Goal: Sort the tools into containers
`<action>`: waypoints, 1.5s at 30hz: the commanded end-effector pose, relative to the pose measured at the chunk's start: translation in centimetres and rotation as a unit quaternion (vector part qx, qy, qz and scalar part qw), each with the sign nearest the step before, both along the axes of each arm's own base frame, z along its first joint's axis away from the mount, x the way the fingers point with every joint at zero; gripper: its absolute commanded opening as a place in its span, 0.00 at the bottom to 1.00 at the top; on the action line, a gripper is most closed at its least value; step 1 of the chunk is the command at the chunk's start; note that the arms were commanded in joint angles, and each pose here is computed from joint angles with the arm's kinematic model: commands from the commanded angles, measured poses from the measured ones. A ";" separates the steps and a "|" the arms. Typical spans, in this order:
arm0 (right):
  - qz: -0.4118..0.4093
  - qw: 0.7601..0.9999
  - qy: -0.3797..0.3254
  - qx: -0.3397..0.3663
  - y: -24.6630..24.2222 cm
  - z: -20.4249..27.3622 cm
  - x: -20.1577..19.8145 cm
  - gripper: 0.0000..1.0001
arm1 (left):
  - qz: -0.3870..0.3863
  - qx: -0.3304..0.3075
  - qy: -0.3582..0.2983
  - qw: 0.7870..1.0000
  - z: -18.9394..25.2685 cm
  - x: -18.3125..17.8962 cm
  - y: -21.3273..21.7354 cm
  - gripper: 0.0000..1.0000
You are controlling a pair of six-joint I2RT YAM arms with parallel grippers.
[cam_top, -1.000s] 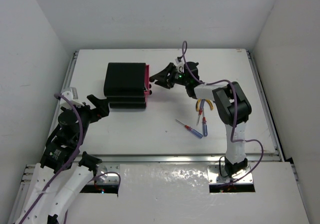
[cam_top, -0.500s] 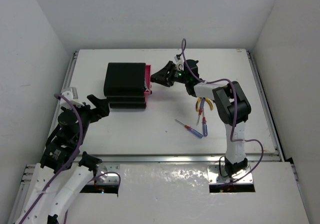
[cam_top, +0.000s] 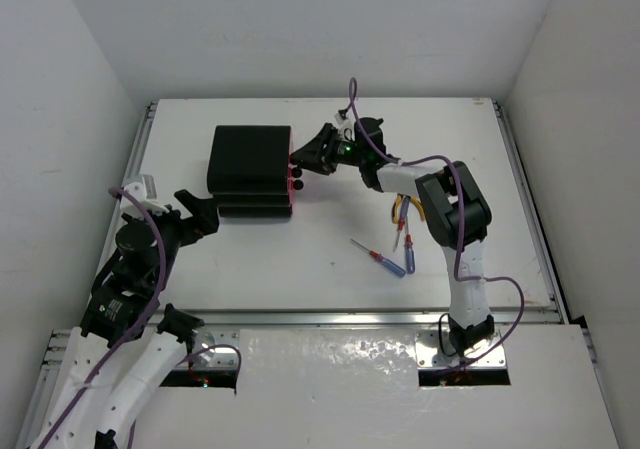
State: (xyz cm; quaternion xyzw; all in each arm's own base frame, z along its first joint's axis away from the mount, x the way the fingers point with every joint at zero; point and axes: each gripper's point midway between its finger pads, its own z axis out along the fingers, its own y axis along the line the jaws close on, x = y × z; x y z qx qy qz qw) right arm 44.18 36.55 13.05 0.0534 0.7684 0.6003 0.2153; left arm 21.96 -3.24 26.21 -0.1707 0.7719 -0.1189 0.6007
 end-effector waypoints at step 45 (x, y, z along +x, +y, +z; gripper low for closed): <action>0.025 0.999 -0.037 0.008 1.3 1.6 -0.3 0.57 | -0.009 -0.007 -0.033 0.999 1.5 0.0 -0.3 0.88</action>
